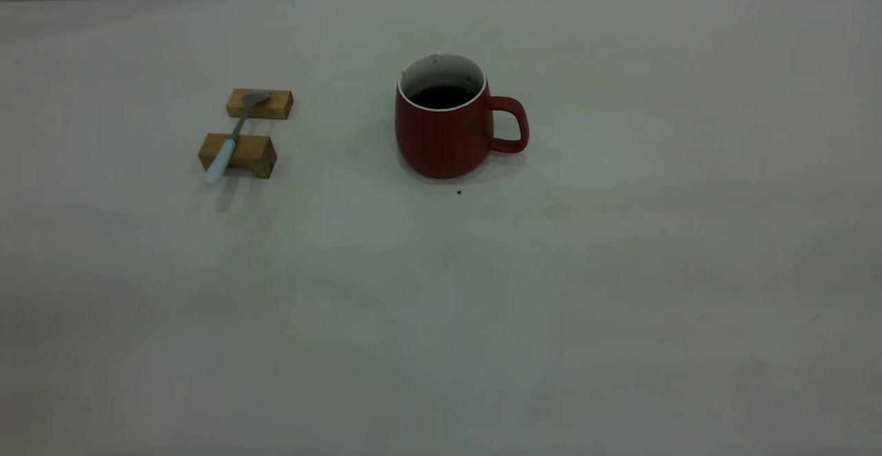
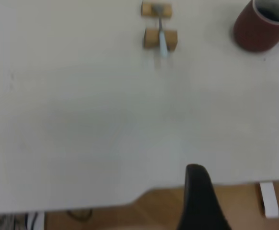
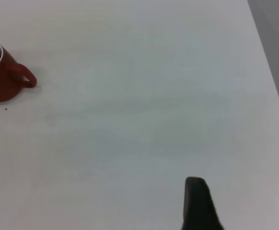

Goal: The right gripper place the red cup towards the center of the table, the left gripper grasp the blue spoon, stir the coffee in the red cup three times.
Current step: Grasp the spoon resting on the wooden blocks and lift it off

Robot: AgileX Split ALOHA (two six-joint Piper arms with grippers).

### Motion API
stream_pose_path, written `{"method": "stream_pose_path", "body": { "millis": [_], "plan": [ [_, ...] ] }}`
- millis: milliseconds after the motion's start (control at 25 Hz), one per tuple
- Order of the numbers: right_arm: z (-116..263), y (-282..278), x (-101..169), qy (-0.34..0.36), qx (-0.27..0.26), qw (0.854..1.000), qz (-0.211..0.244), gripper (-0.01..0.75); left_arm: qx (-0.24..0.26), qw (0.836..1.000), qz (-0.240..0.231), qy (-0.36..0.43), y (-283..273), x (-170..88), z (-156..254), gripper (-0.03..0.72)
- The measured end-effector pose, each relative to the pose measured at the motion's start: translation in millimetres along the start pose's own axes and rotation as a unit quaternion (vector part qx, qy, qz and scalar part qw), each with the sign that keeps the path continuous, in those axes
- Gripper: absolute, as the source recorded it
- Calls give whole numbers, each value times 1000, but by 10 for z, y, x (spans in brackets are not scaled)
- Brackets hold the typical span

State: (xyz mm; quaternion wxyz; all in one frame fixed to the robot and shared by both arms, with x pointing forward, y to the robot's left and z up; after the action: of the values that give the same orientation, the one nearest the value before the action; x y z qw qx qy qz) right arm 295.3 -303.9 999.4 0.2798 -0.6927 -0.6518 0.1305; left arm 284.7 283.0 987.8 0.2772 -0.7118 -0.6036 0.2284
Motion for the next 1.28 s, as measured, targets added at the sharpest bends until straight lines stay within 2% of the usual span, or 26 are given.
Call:
{"method": "stream_pose_path", "body": {
  "millis": [320,520,760,880,1280],
  "plan": [
    [0,0,0,0,0,1000,0,510,128,992,14,-2,435,106,-401,533],
    [0,0,0,0,0,1000,0,510,208,978,23,-1,921,194,-590,533],
    [0,0,0,0,0,1000,0,510,257,966,24,-16,1623,315,-861,533],
    [0,0,0,0,0,1000,0,510,295,955,29,-18,2007,347,-883,533],
    [0,0,0,0,0,1000,0,510,340,940,45,6,3227,146,-874,533]
  ]
}}
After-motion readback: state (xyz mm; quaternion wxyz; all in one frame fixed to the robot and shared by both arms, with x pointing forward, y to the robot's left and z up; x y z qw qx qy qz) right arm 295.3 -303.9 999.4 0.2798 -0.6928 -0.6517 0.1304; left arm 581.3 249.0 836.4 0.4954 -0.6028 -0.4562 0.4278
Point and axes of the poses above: a point on each arm's last joint axis where the gripper is mounted, y pointing out along that axis toward the gripper, x along the wrist's bending axis when the last joint is at zero, z = x × y, the point moved 7 cm from there along y, pointing out along that axis toward the gripper, and after that the axes turned 10 degrees about y, right-handed, at the moved point
